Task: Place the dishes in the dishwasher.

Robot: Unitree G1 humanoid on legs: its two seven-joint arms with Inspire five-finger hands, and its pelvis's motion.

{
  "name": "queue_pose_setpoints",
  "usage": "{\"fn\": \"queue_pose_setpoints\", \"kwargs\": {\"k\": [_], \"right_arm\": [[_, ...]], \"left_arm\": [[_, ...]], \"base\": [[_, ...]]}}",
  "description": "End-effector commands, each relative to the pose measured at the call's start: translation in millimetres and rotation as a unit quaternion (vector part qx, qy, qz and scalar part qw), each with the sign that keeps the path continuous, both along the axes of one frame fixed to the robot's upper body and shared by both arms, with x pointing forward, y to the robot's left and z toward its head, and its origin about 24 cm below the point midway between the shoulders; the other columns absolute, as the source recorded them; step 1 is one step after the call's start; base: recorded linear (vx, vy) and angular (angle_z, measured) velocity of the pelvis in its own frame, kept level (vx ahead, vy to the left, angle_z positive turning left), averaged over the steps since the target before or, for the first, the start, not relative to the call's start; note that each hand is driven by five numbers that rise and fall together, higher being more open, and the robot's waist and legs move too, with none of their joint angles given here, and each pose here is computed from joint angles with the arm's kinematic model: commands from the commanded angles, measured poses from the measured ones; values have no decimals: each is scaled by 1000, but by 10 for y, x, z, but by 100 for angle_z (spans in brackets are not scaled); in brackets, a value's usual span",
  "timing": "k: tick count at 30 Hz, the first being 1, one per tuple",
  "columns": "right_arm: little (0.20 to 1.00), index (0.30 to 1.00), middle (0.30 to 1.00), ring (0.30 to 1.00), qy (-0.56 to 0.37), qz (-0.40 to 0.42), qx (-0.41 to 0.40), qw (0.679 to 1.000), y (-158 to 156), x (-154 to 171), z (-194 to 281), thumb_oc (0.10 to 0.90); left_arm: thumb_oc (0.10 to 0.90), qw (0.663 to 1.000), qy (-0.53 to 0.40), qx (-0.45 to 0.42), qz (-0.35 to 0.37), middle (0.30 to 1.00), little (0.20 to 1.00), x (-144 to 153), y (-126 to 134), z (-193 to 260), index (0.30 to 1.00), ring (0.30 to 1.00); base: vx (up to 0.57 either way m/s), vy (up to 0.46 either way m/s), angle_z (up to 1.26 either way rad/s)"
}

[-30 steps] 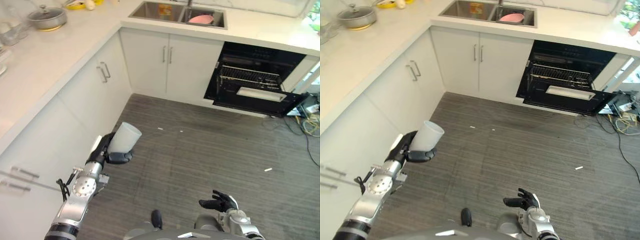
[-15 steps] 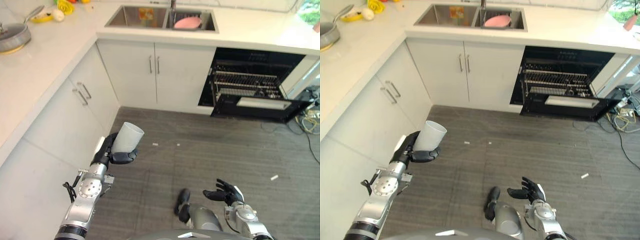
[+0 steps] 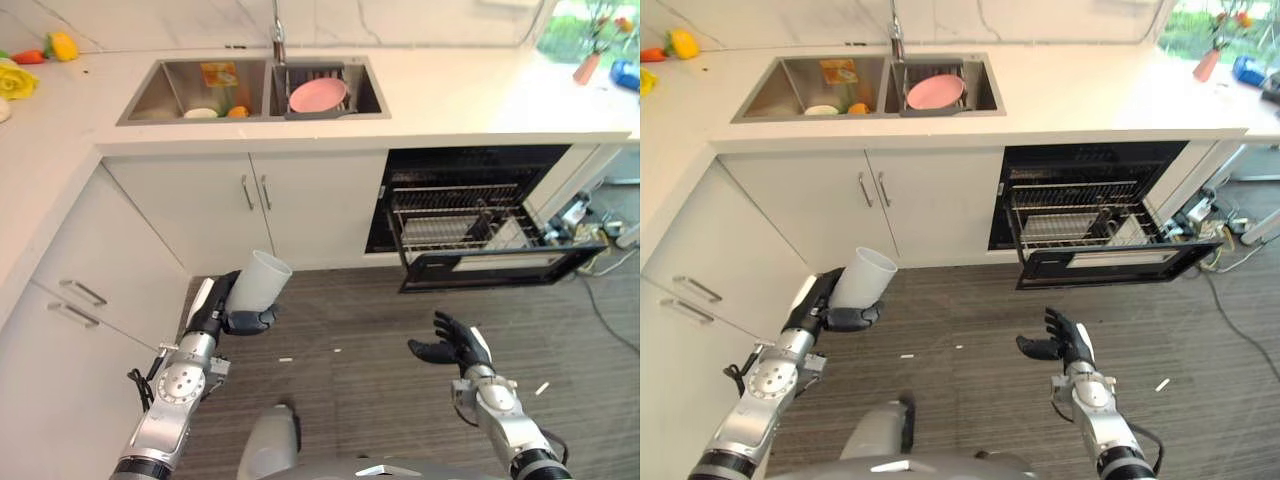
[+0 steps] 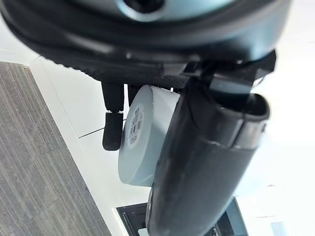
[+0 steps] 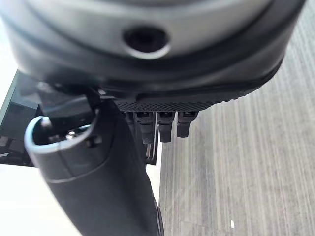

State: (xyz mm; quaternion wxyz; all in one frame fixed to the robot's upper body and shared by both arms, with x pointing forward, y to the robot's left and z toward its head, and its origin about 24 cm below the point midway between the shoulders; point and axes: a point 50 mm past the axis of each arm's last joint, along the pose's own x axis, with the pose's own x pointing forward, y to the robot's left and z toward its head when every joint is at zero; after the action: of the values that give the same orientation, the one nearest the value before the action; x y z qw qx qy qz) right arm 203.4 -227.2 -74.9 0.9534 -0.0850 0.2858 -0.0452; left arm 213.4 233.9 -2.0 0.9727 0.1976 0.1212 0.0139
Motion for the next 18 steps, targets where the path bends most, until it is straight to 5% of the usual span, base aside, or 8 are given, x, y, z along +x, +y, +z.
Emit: {"fn": "queue_pose_setpoints", "kwargs": {"k": [1,9,18], "right_arm": [[900,900,900,900,-84,22,-8,996,39,226,255,800],[900,900,900,900,-100,49,-10,994,110,284,341,800],[900,900,900,900,-152,23,-9,988,18,422,573,800]], "left_arm": [[400,990,-139,21,-19,300,300,155,-40,513,300,300],[400,989,-135,52,-4,300,300,158,93,536,300,300],[400,986,-160,48,20,300,300,194,147,611,300,300]], "base": [[229,175,-125],[230,199,-96],[195,-156,-25]]}}
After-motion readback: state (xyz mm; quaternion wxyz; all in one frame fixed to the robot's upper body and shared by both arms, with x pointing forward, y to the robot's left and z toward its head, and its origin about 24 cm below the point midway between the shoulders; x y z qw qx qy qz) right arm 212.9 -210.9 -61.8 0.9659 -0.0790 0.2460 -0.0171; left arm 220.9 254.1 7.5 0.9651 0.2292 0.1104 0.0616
